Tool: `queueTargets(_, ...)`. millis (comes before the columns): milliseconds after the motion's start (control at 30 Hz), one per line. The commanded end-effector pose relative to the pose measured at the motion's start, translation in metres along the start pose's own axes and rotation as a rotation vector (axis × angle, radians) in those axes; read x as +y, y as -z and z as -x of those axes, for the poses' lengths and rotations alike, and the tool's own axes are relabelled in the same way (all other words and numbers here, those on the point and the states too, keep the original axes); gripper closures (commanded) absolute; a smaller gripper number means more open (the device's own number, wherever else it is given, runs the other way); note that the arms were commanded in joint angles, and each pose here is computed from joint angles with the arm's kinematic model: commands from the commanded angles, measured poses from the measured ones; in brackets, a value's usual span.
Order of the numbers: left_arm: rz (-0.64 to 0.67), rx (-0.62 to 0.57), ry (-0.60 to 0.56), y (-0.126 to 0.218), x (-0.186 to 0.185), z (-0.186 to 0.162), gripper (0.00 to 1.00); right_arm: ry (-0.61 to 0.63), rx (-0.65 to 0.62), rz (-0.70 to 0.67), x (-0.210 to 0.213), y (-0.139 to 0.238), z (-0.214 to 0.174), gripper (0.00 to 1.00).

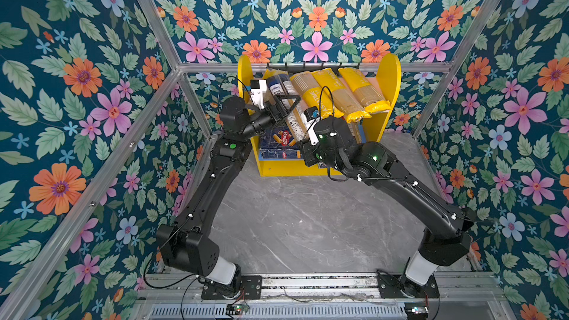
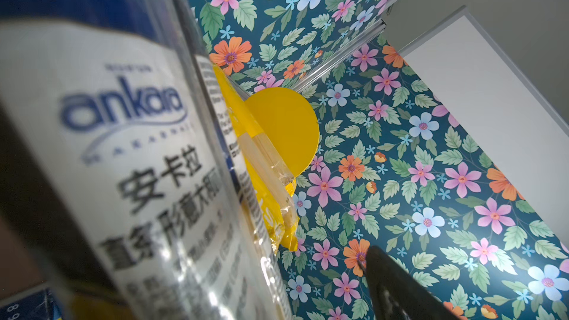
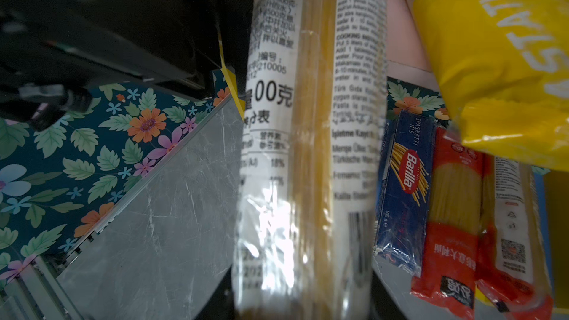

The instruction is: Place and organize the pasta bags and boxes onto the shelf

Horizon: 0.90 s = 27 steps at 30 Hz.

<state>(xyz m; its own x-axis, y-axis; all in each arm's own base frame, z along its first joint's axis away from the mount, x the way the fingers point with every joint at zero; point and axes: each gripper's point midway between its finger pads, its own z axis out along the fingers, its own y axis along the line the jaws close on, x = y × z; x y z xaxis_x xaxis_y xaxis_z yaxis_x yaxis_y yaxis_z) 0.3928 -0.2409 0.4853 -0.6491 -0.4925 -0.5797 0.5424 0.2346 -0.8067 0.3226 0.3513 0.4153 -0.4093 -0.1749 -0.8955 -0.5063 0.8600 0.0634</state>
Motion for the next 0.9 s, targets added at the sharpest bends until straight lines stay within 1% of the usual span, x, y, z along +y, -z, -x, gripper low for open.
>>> queueTargets(0,-0.014,0.001,-0.042,0.005,-0.008,0.0,0.01,-0.041,-0.116,-0.046,-0.008,0.011,0.035,0.78)
queueTargets(267,0.0,0.008,-0.036,0.013,-0.005,-0.007,0.01,-0.046,-0.126,-0.108,-0.024,0.024,0.059,0.79)
queueTargets(433,0.005,0.013,-0.021,0.016,-0.003,-0.012,0.0,-0.057,-0.117,-0.117,-0.029,0.024,0.057,0.79)
queueTargets(600,-0.026,0.021,-0.024,0.024,-0.015,-0.017,0.0,-0.073,-0.103,-0.128,-0.034,0.022,0.055,0.79)
queueTargets(767,-0.059,0.034,-0.047,0.046,-0.037,-0.031,0.01,-0.083,-0.074,-0.134,-0.034,0.019,0.051,0.79)
queueTargets(867,-0.028,0.033,-0.105,0.068,-0.049,-0.042,0.0,-0.093,-0.058,-0.144,-0.035,0.019,0.047,0.79)
